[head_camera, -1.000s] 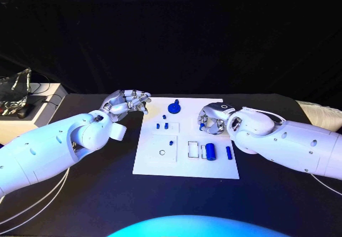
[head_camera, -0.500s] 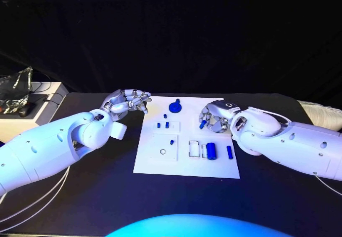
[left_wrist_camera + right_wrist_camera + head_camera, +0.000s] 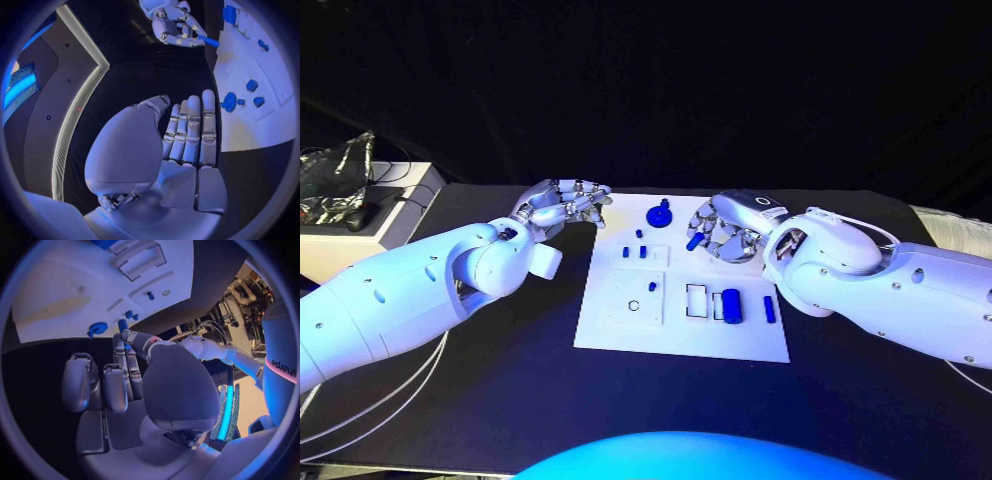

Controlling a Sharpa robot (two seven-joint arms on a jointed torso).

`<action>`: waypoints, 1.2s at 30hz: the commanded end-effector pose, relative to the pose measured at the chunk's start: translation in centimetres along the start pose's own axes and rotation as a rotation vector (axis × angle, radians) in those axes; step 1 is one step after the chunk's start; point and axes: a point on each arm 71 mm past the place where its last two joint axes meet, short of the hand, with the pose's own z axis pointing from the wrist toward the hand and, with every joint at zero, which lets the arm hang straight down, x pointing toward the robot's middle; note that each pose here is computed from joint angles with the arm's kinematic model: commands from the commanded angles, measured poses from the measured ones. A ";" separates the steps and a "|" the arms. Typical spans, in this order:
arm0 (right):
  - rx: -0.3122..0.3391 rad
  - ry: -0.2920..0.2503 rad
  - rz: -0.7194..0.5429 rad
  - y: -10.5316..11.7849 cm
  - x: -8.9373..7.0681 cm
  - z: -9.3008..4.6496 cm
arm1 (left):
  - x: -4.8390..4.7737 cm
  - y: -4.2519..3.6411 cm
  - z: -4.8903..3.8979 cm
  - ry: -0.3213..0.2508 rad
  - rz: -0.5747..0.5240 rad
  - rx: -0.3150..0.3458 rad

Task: Assemble the parts on the task board

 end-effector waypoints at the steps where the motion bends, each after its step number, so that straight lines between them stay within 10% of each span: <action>1: -0.057 0.001 -0.027 1.7 0.3 0.3 | 0.19 -0.02 0.08 0.006 -0.009 0.001; 16: -0.192 0.051 -0.134 7.1 3.6 1.9 | 0.51 0.08 0.23 0.019 -0.015 -0.004; 36: -0.220 0.139 -0.221 8.8 6.8 1.7 | 0.63 0.16 0.33 0.023 -0.018 -0.005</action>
